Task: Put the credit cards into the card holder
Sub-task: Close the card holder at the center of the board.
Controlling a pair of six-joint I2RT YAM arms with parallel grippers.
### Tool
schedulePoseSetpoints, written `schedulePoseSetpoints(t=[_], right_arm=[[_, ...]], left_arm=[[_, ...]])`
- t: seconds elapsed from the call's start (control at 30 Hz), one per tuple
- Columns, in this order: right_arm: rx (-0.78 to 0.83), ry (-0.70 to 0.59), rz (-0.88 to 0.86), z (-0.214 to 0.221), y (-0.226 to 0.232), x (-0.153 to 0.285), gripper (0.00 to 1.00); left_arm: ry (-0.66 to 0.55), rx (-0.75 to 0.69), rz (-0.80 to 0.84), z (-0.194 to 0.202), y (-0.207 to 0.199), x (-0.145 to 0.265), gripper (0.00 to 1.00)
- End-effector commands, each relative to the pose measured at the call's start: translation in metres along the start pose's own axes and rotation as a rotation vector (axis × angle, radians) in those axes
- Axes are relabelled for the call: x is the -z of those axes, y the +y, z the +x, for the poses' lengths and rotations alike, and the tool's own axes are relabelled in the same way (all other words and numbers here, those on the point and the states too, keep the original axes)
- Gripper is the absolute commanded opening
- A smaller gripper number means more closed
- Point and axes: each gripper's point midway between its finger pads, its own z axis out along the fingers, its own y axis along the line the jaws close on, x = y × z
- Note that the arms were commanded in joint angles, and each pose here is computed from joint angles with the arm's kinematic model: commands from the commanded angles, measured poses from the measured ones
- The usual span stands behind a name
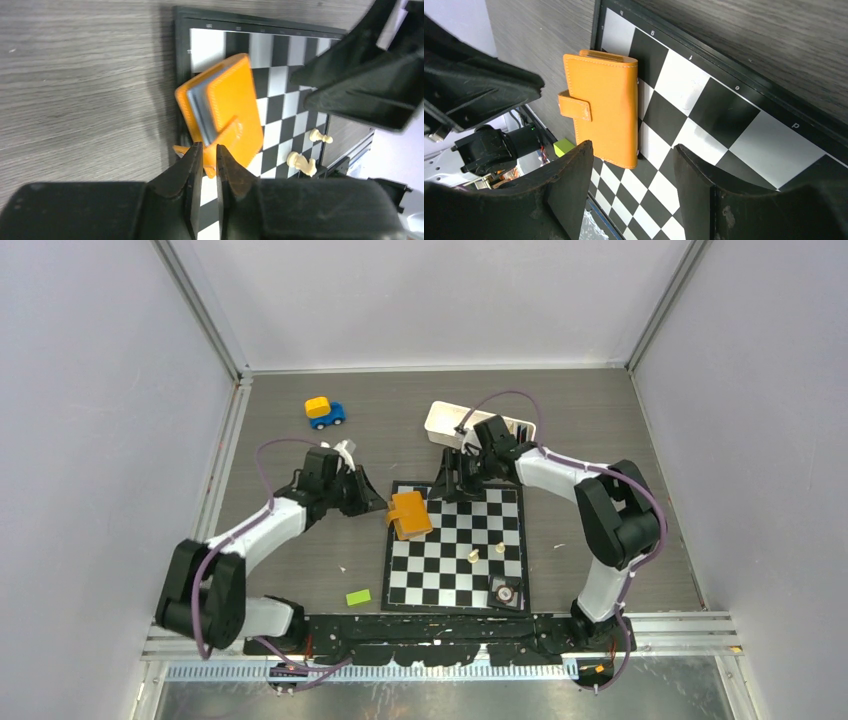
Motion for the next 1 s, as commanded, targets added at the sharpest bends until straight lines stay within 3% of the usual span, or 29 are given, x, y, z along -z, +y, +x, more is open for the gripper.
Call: schedulePoseSetpoints(t=[0.0,0.1,0.27,0.53,0.67,0.97], right_arm=[[-0.006,0.004,-0.003,-0.001,0.005,-0.014,0.63],[-0.018,0.034,0.001,0.006,0.004,-0.025,0.59],[-0.028,0.062,0.019,0.015,-0.002,-0.038,0.54],[-0.035,0.098,0.008,0.024,0.003,-0.055,0.44],[-0.039,0.105,0.002,0.027,0.005,-0.060,0.43],[-0.042,0.119,-0.007,0.033,0.010,-0.069,0.41]], left_arm=[[0.075,0.067,0.017,-0.002,0.003,-0.014,0.24],[0.097,0.098,0.035,-0.001,0.005,-0.024,0.37],[0.091,0.125,0.033,-0.001,0.012,-0.029,0.48],[0.021,0.136,0.070,-0.010,0.009,-0.025,0.52],[-0.051,0.150,0.099,-0.014,0.008,-0.022,0.63],[0.022,0.179,0.096,-0.003,0.016,-0.036,0.65]])
